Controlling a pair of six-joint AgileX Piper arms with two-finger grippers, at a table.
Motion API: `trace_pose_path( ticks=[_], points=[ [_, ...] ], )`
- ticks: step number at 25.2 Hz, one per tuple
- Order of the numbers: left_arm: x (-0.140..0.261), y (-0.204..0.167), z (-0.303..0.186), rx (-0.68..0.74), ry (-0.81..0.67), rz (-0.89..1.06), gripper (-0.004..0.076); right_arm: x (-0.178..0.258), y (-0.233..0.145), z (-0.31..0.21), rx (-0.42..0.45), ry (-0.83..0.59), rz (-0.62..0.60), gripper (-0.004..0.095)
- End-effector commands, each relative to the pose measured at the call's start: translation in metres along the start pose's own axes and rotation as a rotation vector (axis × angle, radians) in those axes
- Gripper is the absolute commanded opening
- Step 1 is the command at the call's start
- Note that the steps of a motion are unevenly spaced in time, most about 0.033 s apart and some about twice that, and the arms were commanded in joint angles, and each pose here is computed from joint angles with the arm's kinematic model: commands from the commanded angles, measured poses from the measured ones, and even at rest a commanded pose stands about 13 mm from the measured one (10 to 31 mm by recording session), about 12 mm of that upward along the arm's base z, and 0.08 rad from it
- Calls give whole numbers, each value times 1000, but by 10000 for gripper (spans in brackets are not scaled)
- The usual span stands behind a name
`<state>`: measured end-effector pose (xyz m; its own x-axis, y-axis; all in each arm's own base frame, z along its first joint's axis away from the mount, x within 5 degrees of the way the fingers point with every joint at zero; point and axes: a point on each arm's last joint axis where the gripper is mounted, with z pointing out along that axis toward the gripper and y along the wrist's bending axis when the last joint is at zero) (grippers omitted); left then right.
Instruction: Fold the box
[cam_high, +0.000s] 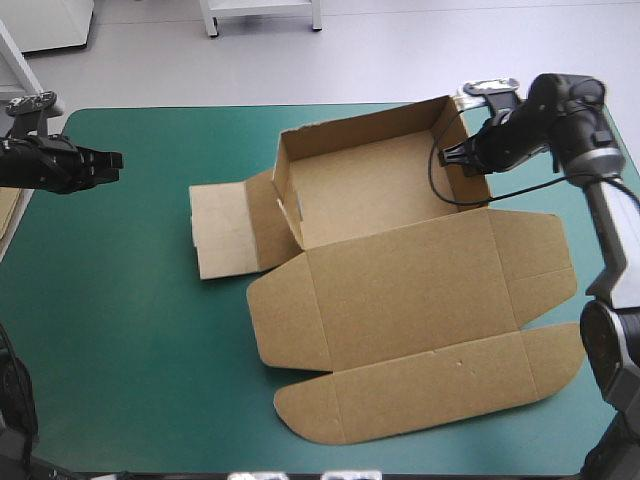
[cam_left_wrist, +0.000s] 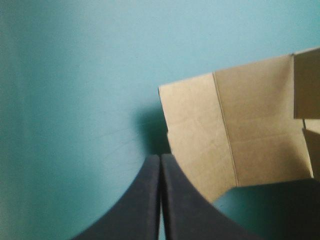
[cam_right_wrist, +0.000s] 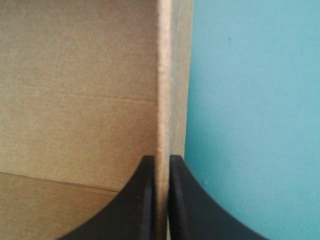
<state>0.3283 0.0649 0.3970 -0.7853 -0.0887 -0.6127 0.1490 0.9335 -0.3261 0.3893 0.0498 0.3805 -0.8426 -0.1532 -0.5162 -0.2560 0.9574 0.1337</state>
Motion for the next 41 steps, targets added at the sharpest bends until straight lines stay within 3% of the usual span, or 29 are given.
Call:
trace_pose_path(
  ticks=[1,8,10,11,14,22,32,41],
  points=[
    [-15,-6,5,136,-97,-15,-7,3,-10,-84,-99,-229,63,-3],
    [-21,8,59,444,-83,-60,-7,17,-7,-140,-126,-371,50,-4],
    [-25,8,71,551,-110,-91,-7,17,0,-146,-176,-396,42,-3],
    [-27,5,74,592,-126,-107,-7,16,6,-149,-243,-419,29,-3],
    [-28,-13,81,644,-130,-62,-7,13,10,-148,-302,-434,30,-3],
    [-28,-78,99,821,-91,-20,-7,6,3,-134,-299,-430,47,-3],
    [-28,-97,86,859,-105,3,-7,-7,-11,-101,-288,-398,83,-3],
    [-29,-105,72,873,-111,-12,-7,-17,-2,-58,-243,-323,54,-3]
  ],
)
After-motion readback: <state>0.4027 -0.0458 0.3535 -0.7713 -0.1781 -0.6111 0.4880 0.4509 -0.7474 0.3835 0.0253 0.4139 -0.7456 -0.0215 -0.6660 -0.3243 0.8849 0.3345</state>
